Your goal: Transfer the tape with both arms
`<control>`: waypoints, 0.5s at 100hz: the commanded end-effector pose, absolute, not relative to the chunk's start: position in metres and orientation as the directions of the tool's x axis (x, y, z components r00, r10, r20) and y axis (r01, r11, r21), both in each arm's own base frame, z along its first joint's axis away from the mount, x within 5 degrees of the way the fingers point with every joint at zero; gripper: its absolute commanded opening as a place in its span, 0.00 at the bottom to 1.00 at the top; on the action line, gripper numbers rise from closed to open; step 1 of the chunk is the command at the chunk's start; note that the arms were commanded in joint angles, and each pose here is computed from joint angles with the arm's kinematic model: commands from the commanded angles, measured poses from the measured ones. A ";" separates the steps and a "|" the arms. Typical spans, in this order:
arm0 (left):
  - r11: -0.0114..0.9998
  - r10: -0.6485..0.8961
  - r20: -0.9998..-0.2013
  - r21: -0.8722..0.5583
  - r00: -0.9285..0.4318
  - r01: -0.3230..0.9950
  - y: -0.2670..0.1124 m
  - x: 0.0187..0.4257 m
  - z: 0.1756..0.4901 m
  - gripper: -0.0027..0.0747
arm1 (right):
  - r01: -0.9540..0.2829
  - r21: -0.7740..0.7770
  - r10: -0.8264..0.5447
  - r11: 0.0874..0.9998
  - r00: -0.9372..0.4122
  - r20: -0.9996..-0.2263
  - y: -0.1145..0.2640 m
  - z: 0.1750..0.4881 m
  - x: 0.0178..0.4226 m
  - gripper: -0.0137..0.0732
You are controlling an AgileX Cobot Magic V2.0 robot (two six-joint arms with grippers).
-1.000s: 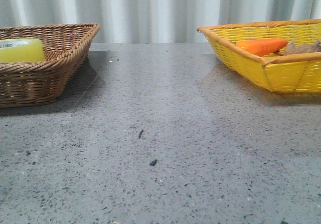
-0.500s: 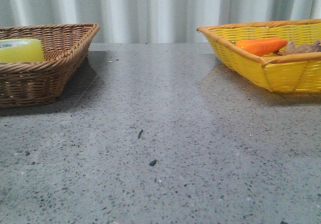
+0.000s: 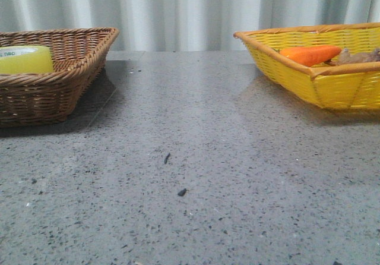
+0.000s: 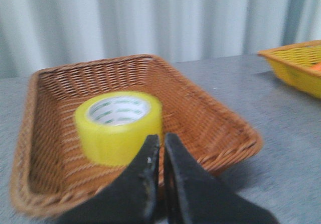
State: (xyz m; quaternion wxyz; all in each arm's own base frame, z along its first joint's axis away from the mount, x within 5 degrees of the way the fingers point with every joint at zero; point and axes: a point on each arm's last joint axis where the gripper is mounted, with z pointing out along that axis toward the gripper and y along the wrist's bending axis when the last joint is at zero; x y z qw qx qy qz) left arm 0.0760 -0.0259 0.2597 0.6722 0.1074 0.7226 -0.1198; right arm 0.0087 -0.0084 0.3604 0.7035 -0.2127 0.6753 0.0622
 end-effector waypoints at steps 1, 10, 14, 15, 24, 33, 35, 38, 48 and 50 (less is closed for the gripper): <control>0.960 -0.038 -0.996 -0.015 0.078 0.280 -0.020 0.069 0.243 0.01 | -0.355 -0.237 -0.191 0.904 0.159 -0.969 -0.009 0.373 0.009 0.09; 0.957 -0.054 -0.995 -0.028 0.082 0.288 -0.018 0.062 0.219 0.01 | -0.355 -0.237 -0.191 0.904 0.159 -0.969 -0.009 0.373 0.009 0.09; 0.956 -0.068 -0.995 -0.043 0.078 0.290 -0.018 0.060 0.212 0.01 | -0.355 -0.237 -0.191 0.904 0.159 -0.969 -0.009 0.373 0.009 0.09; 0.956 -0.068 -0.995 -0.043 0.078 0.291 -0.017 0.059 0.212 0.01 | -0.355 -0.237 -0.191 0.904 0.159 -0.969 -0.009 0.373 0.009 0.09; 0.953 -0.044 -0.999 -0.037 0.016 0.302 -0.018 0.056 0.206 0.01 | -0.355 -0.237 -0.191 0.904 0.159 -0.969 -0.009 0.373 0.009 0.09; 0.952 -0.033 -0.999 -0.033 -0.003 0.306 -0.018 0.055 0.203 0.01 | -0.355 -0.237 -0.191 0.904 0.159 -0.969 -0.009 0.373 0.009 0.09; 0.951 -0.029 -0.999 -0.033 -0.015 0.307 -0.018 0.055 0.202 0.01 | -0.355 -0.237 -0.191 0.904 0.159 -0.969 -0.009 0.373 0.009 0.09; 0.950 -0.024 -0.999 -0.033 -0.031 0.309 -0.018 0.054 0.200 0.01 | -0.355 -0.237 -0.192 0.904 0.157 -0.969 -0.009 0.372 0.009 0.09; 0.946 -0.017 -0.995 -0.048 -0.101 0.321 -0.019 0.051 0.193 0.01 | -0.355 -0.237 -0.192 0.904 0.157 -0.969 -0.009 0.372 0.009 0.09; 0.945 -0.015 -0.994 -0.050 -0.112 0.322 -0.019 0.050 0.192 0.01 | -0.355 -0.237 -0.192 0.904 0.157 -0.969 -0.009 0.372 0.009 0.09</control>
